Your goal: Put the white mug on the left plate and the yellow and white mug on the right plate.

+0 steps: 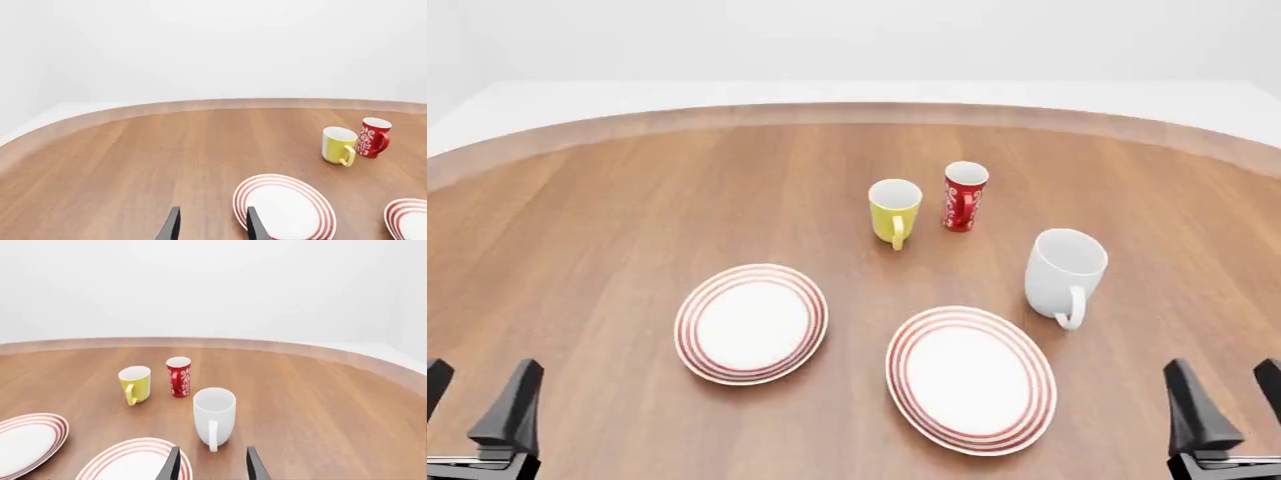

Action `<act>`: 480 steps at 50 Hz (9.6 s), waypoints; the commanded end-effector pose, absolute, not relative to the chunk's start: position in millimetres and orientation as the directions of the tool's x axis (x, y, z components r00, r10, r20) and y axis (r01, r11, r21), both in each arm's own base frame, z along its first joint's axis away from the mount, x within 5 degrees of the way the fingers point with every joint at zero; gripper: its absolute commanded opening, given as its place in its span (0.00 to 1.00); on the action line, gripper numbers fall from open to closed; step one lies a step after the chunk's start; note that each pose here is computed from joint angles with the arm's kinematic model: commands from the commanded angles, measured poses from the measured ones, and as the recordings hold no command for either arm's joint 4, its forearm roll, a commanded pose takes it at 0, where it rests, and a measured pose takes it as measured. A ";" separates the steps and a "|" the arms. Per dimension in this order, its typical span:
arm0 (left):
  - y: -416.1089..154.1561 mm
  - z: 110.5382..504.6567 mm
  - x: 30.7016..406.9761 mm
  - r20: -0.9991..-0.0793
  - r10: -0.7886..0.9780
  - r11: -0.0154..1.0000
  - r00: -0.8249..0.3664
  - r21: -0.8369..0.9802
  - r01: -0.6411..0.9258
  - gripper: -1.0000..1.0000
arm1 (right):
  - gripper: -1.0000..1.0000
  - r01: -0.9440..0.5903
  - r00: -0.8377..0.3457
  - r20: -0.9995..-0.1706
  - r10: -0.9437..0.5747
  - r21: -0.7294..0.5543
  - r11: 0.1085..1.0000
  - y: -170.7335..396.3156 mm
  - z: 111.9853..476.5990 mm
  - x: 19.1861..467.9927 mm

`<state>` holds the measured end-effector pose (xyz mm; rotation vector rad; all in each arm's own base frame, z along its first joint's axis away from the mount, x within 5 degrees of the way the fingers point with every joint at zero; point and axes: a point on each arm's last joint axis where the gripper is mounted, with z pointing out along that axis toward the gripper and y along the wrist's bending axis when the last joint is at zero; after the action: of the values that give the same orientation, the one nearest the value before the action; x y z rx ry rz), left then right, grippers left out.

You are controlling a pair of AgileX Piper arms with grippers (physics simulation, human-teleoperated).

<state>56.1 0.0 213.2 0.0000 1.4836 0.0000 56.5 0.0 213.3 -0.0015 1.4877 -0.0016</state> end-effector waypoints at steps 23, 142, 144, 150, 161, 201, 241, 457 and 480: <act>0.0 213.2 56.1 -0.996 0.000 1.000 0.087 0.000 0.000 1.00 | 1.00 -0.015 0.021 -0.998 -0.065 -0.065 0.998 1.3 213.2 77.6; 0.0 213.2 56.1 -0.996 0.000 1.000 0.087 0.000 0.000 1.00 | 1.00 0.004 -0.257 -0.965 -0.059 -0.063 0.998 -5.1 119.3 241.9; 0.0 213.2 56.1 -0.996 0.000 1.000 0.087 0.000 0.000 1.00 | 1.00 0.005 -0.261 -0.963 -0.059 -0.062 0.998 -5.4 117.5 243.2; 0.0 213.2 56.1 -0.996 0.000 1.000 0.087 0.000 0.000 1.00 | 1.00 0.006 -0.276 -0.959 -0.057 -0.061 0.998 -5.7 112.9 245.8; 0.0 213.2 56.1 -0.996 0.000 1.000 0.087 0.000 0.000 1.00 | 1.00 -0.001 -0.293 -0.955 -0.054 -0.056 0.998 -3.9 107.5 247.1; 0.0 213.2 56.1 -0.996 0.000 1.000 0.087 0.000 0.000 1.00 | 0.00 -0.052 -0.151 -0.984 -0.090 -0.083 0.995 8.5 166.5 215.0; 0.0 213.2 56.1 -0.996 0.000 1.000 0.087 0.000 0.000 1.00 | 0.00 -0.336 0.016 -0.991 -0.133 -0.130 0.933 62.6 235.1 175.6; 0.0 213.2 56.1 -0.996 0.000 1.000 0.087 0.000 0.000 1.00 | 0.00 -0.759 -0.185 -0.961 -0.207 0.006 0.651 283.4 130.2 242.0; 0.0 213.2 56.1 -0.996 0.000 1.000 0.087 0.000 0.000 1.00 | 1.00 -0.751 -0.203 -0.953 -0.225 0.005 0.660 284.2 127.8 248.8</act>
<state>56.1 0.0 213.2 0.0000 1.4836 0.0000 247.8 283.8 126.8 -0.7907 1.7451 0.5840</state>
